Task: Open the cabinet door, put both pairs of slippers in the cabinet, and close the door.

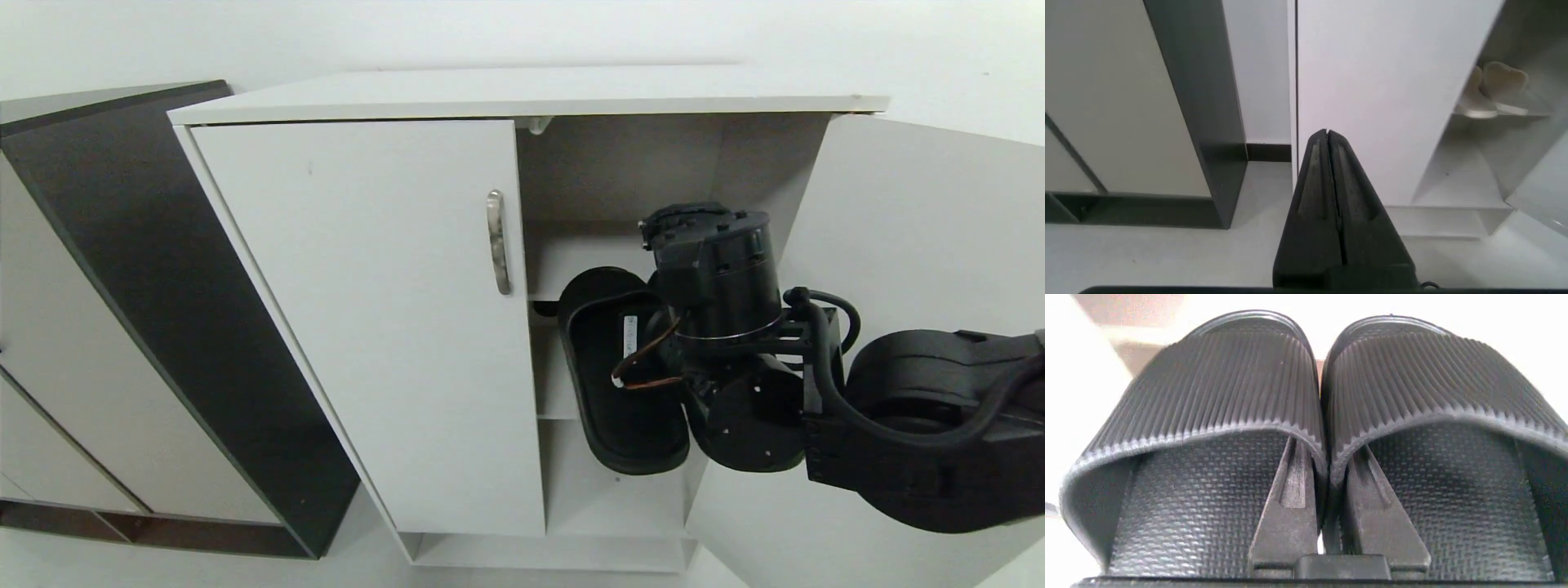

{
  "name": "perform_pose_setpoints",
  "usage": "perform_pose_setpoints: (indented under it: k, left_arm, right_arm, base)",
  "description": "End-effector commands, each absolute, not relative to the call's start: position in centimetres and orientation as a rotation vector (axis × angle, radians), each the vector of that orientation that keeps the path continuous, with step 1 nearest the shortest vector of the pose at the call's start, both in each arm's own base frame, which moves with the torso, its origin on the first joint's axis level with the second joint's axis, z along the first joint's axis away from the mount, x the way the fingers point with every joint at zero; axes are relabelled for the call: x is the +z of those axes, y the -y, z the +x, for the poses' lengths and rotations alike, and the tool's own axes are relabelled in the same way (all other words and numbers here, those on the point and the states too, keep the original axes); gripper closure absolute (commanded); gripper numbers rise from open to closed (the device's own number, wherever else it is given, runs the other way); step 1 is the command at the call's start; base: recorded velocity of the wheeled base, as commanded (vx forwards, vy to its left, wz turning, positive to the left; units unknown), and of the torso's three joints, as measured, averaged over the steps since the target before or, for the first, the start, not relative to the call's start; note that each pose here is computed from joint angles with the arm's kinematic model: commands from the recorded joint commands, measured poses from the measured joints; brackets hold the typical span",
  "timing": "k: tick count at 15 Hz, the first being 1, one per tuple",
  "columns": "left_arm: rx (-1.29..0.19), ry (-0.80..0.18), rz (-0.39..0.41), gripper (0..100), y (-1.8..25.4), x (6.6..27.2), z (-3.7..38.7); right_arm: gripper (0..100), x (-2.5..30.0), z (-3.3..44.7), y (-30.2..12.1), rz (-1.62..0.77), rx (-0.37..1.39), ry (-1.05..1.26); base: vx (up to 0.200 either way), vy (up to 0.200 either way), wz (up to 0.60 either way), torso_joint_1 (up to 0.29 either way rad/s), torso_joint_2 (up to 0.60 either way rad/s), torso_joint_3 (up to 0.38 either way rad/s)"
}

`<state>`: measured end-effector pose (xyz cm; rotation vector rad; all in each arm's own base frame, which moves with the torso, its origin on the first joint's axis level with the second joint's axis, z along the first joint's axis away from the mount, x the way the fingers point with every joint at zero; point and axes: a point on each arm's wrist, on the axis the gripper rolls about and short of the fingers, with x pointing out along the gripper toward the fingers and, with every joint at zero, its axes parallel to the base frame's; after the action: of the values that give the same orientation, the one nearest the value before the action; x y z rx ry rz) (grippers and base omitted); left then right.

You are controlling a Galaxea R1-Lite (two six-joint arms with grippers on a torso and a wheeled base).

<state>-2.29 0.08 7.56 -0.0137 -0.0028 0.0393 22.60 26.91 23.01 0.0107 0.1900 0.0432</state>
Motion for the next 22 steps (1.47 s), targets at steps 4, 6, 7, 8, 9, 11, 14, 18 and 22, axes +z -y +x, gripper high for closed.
perform_pose_setpoints:
  k: [4,6,7,8,9,11,14,18,22]
  left_arm:
    - [0.040,0.003,-0.014,100,-0.1,7.6,-2.3]
    - [0.040,0.002,-0.014,100,-0.1,7.6,-2.3]
    - [0.040,0.002,-0.014,100,-0.1,7.6,-2.3]
    - [0.040,0.002,-0.014,100,-0.1,7.6,-2.3]
    - [0.040,0.002,-0.015,100,-0.1,7.6,-2.3]
    - [0.040,0.002,-0.015,100,-0.1,7.6,-2.3]
    - [0.040,0.002,-0.015,100,-0.1,7.6,-2.3]
    - [0.040,0.002,-0.015,100,-0.1,7.6,-2.3]
    - [0.040,0.002,-0.017,100,-0.1,7.6,-2.3]
  right_arm:
    - [100,23.1,22.5,-26.9,0.014,0.048,-0.190]
    - [100,22.8,22.5,-27.0,0.009,0.047,-0.193]
    - [100,22.8,22.5,-27.0,0.010,0.046,-0.193]
    - [100,22.8,22.5,-27.0,0.010,0.047,-0.193]
    - [100,22.7,22.5,-27.0,0.009,0.047,-0.195]
    - [100,22.5,22.9,-26.8,0.008,0.035,-0.202]
    - [100,21.8,23.1,-26.9,0.012,0.034,-0.202]
    - [100,20.9,24.3,-27.3,0.018,0.026,-0.192]
    - [100,21.5,27.4,-27.9,0.058,-0.010,-0.164]
  base:
    - [0.200,0.000,0.00,0.008,0.00,0.004]
    - [0.200,0.000,0.00,0.002,0.00,0.002]
    - [0.200,0.000,0.00,0.007,0.00,0.002]
    - [0.200,0.000,0.00,0.002,0.00,0.002]
    - [0.200,0.000,0.00,0.002,0.00,0.002]
    - [0.000,0.000,0.00,0.000,0.00,0.000]
    - [0.000,0.000,0.00,0.000,0.00,0.000]
    - [0.000,0.000,0.00,0.000,0.00,0.000]
    - [0.000,0.000,0.00,0.000,0.00,0.000]
